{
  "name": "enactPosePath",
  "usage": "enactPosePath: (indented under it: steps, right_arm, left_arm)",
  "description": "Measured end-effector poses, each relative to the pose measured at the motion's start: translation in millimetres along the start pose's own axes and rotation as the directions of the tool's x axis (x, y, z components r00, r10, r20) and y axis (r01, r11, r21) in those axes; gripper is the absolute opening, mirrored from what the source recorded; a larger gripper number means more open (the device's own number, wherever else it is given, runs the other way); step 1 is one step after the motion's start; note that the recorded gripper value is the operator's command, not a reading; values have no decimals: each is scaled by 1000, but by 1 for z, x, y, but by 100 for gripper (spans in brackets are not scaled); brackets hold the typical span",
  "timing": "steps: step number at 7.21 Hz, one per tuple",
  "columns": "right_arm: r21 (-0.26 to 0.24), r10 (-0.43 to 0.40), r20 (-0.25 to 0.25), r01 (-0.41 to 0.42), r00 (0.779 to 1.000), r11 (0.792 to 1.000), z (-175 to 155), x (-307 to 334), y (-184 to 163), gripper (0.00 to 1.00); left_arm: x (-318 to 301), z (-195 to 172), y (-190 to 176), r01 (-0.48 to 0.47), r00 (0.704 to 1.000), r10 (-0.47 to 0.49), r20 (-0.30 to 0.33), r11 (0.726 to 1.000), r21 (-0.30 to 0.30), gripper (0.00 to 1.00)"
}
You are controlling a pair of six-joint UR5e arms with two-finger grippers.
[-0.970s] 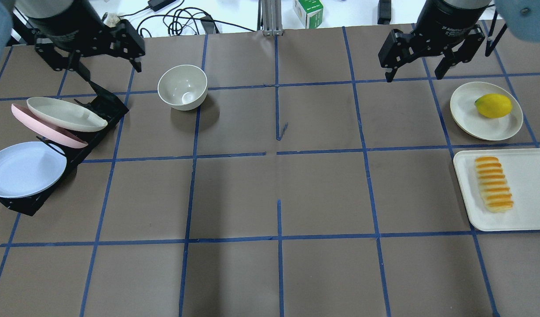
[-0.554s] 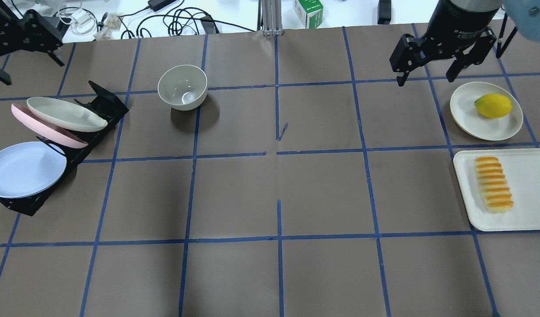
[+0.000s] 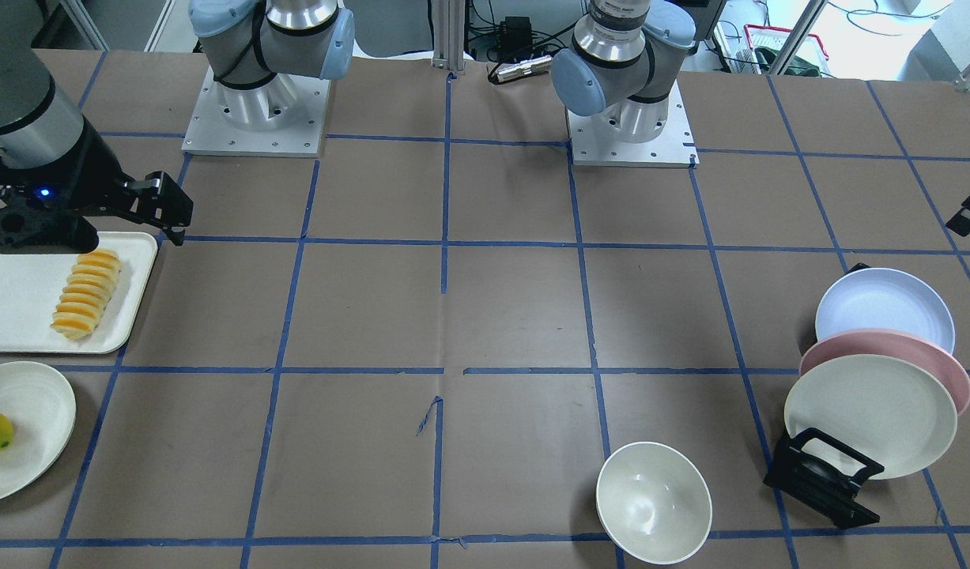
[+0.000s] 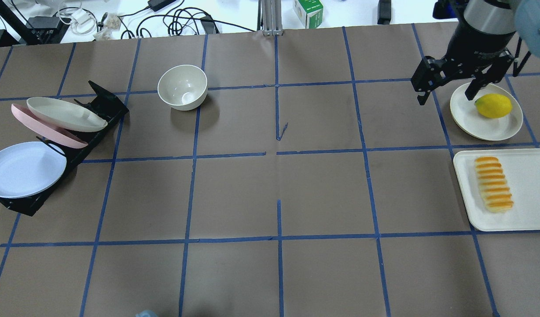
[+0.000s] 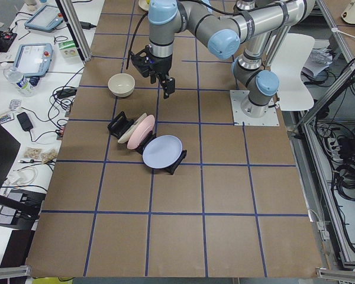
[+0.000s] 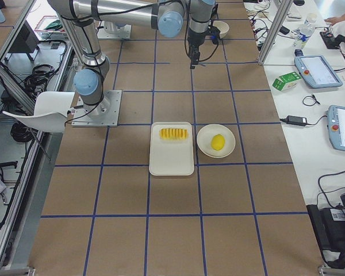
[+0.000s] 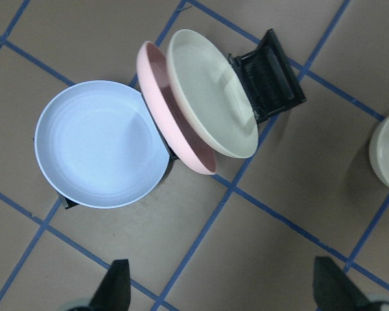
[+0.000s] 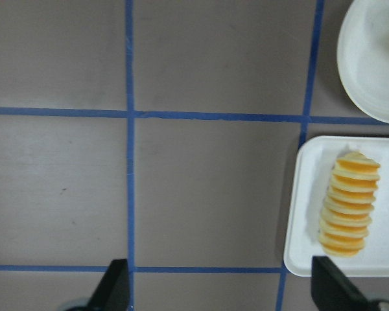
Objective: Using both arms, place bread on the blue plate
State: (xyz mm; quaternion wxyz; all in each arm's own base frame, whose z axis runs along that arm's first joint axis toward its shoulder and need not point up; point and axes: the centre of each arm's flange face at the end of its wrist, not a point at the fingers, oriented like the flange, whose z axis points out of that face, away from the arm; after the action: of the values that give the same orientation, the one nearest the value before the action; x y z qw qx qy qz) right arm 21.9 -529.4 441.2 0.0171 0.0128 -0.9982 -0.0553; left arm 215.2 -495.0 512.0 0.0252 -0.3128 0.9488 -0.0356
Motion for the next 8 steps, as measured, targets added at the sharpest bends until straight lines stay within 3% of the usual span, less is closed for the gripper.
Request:
enactPosePath:
  steps: [2,5,7,8]
  right_arm:
    - [-56,56,32,-54,998,997,66,105,13,100]
    - [-4,37,13,-37,999,999,185,152,34,100]
    - [1,27,13,-27,1000,1000,229,164,44,100]
    - [20,-1,-21,2,1000,1000,239,174,40,100]
  left_arm:
    - [-67,56,-24,46,999,-45,6,997,-57,92]
    - [-129,162,-61,-19,999,22,49,999,-49,87]
    - [-142,211,-68,-17,997,23,67,996,-93,87]
    - [-144,224,-69,-13,998,20,62,994,-108,86]
